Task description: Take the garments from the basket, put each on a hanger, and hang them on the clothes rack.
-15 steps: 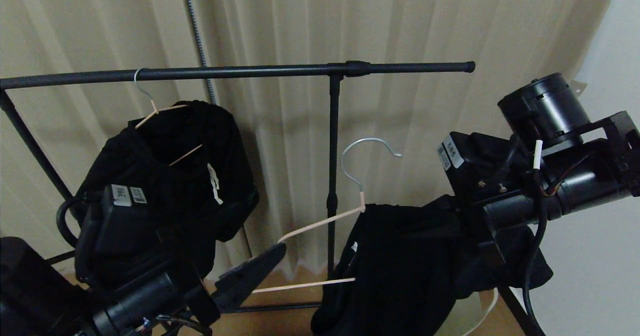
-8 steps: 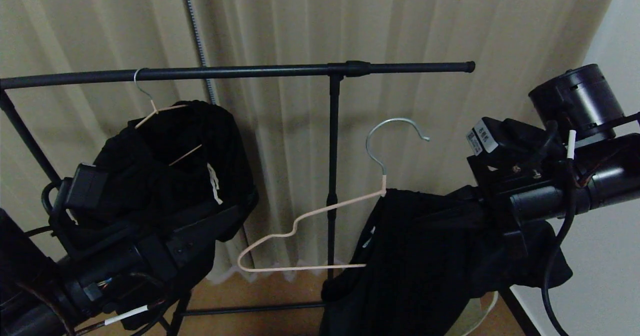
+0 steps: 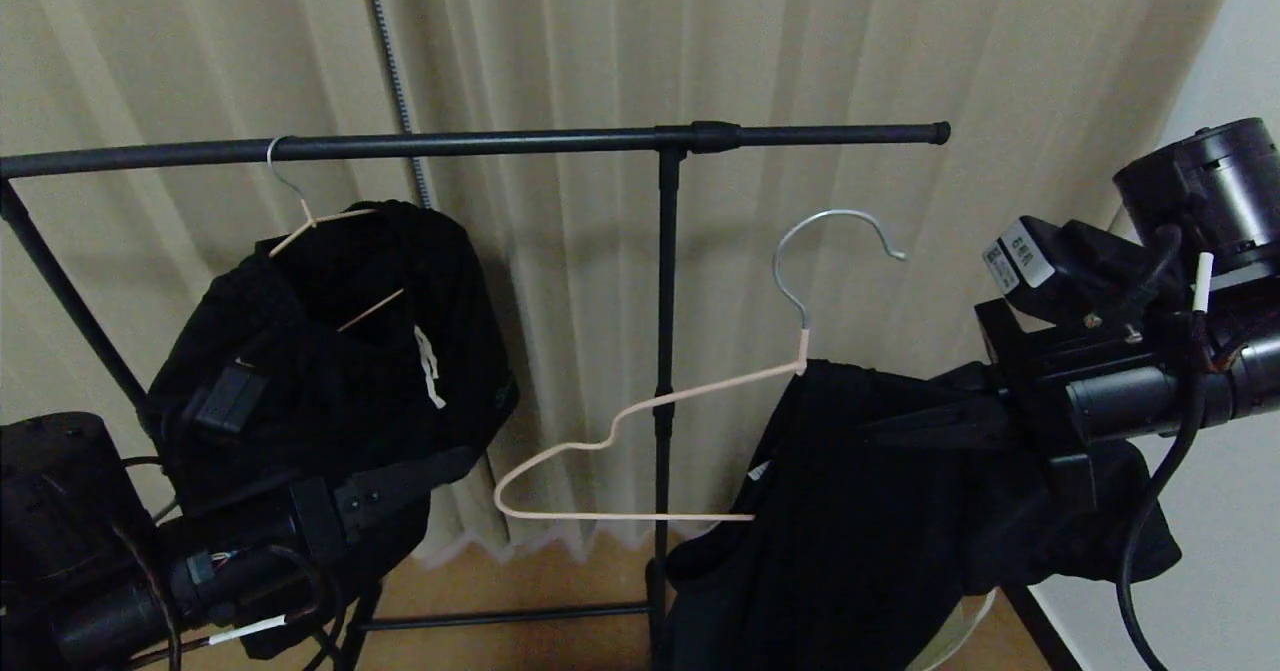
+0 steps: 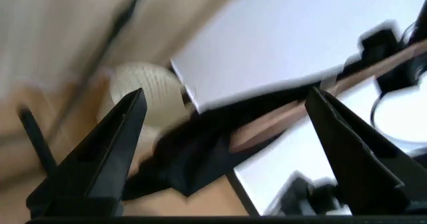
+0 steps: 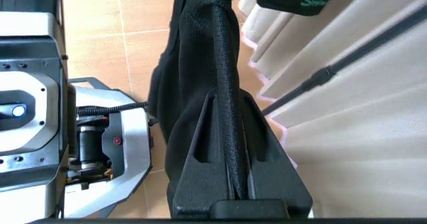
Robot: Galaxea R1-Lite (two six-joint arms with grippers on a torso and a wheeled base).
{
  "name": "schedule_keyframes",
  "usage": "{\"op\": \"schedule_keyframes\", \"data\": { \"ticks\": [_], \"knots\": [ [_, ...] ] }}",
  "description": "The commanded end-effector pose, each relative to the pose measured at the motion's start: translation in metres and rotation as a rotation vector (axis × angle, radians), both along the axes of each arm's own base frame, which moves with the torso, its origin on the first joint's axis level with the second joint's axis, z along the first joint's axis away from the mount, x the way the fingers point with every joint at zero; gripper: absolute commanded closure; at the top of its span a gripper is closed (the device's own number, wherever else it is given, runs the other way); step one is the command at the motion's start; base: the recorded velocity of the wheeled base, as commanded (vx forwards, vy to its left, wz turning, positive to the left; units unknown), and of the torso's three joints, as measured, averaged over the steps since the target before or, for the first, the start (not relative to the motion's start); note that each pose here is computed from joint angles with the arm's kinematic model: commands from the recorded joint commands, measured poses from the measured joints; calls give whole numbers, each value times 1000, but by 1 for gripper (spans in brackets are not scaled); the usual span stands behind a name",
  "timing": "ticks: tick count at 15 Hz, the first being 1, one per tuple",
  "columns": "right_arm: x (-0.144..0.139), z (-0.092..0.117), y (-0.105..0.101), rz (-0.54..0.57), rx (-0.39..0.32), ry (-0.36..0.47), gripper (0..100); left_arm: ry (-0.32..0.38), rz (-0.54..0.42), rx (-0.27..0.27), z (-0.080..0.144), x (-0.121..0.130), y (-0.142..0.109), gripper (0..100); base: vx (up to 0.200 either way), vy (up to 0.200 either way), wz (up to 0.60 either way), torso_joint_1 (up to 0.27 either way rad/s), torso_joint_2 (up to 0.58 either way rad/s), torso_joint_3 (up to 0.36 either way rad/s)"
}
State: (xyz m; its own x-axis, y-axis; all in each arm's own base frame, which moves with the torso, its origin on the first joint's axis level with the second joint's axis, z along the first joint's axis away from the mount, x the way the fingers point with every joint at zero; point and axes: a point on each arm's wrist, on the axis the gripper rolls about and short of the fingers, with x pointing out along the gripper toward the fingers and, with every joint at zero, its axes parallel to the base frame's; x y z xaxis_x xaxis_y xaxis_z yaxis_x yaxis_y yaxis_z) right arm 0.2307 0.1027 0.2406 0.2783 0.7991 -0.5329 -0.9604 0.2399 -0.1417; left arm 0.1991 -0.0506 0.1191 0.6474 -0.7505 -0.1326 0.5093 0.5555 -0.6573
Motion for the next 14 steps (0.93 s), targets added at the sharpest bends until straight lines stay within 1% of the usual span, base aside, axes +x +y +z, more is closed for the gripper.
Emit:
{"op": "schedule_keyframes", "data": {
  "ticks": [1, 3, 5, 7, 8, 10, 13, 14],
  "knots": [
    [1, 2, 0, -6, 25, -8, 100, 65, -41, 27, -17, -1, -6, 0, 0, 0, 0, 0, 0, 0],
    [2, 3, -3, 28, 92, -5, 100, 75, -54, 43, -22, 2, -8, 0, 0, 0, 0, 0, 0, 0],
    [3, 4, -8, 23, 105, -7, 100, 86, -52, 44, -25, 5, -8, 0, 0, 0, 0, 0, 0, 0],
    [4, 4, -9, 20, 108, -9, 100, 80, -107, 30, -29, 4, -8, 0, 0, 0, 0, 0, 0, 0],
    [4, 5, -9, 29, 117, -10, 100, 81, -133, 24, -33, 6, -10, 0, 0, 0, 0, 0, 0, 0],
    [1, 8, -9, 75, 157, -6, 100, 84, -143, 24, -41, 15, -13, 0, 0, 0, 0, 0, 0, 0],
    [-3, 10, -9, 99, 176, -5, 100, 64, -146, 19, -49, 22, -15, 0, 0, 0, 0, 0, 0, 0],
    [-5, 10, -8, 126, 194, 1, 100, 57, -164, 18, -50, 24, -20, 0, 0, 0, 0, 0, 0, 0]
  ]
}}
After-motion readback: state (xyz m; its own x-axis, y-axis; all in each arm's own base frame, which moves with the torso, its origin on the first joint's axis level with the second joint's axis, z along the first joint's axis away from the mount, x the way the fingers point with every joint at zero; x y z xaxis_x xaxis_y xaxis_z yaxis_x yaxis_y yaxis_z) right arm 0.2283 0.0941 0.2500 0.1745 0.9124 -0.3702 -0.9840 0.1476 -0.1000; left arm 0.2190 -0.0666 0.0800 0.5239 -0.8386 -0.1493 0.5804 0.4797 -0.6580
